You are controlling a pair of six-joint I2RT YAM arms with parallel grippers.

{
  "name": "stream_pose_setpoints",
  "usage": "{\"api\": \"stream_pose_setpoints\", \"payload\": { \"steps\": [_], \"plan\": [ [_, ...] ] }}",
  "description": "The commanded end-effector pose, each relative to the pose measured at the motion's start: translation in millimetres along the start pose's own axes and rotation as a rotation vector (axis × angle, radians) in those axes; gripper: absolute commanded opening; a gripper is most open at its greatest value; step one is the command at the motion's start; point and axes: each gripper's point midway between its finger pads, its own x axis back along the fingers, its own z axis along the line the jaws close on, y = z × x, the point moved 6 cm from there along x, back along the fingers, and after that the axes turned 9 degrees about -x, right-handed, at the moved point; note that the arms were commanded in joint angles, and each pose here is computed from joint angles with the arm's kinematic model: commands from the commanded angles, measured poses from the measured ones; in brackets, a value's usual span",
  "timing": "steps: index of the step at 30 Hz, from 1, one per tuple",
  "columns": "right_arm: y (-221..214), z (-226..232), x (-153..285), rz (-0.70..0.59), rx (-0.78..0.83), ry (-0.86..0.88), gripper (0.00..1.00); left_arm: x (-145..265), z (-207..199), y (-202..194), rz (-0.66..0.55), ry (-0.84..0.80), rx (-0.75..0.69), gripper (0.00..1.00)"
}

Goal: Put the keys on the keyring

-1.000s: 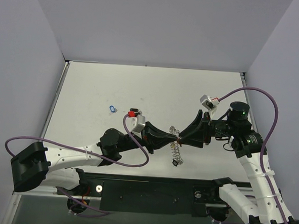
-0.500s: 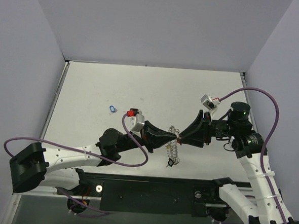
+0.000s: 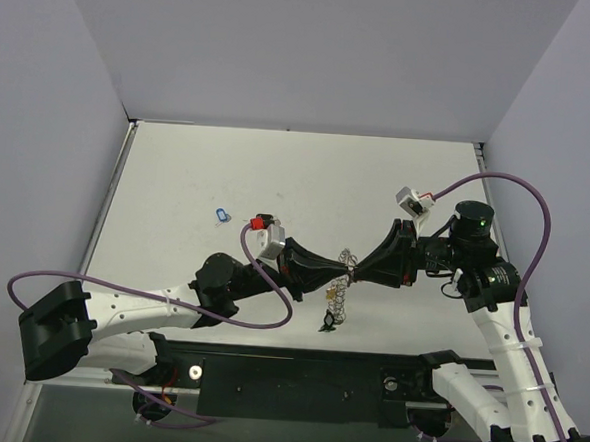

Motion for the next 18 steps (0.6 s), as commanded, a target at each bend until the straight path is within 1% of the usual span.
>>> {"api": "stream_pose_setpoints", "payload": {
  "steps": [1, 7, 10, 18],
  "plan": [
    [6.5, 6.8, 1.1, -0.002, 0.045, 0.035, 0.16, -9.8, -3.5, 28.4, -0.108, -0.014, -0.023, 0.00],
    [6.6, 4.9, 0.3, 0.006, 0.041, 0.036, 0.18, -11.2, -3.9, 27.4, -0.109, -0.021, -0.016, 0.00],
    [7.3, 4.1, -0.2, 0.007, 0.042, 0.037, 0.22, -11.6, -4.3, 28.1, -0.112, -0.025, -0.018, 0.00],
    [6.6, 1.2, -1.6, 0.013, 0.036, 0.038, 0.22, -13.3, -4.5, 29.7, -0.121, -0.028, -0.015, 0.00]
  ]
}}
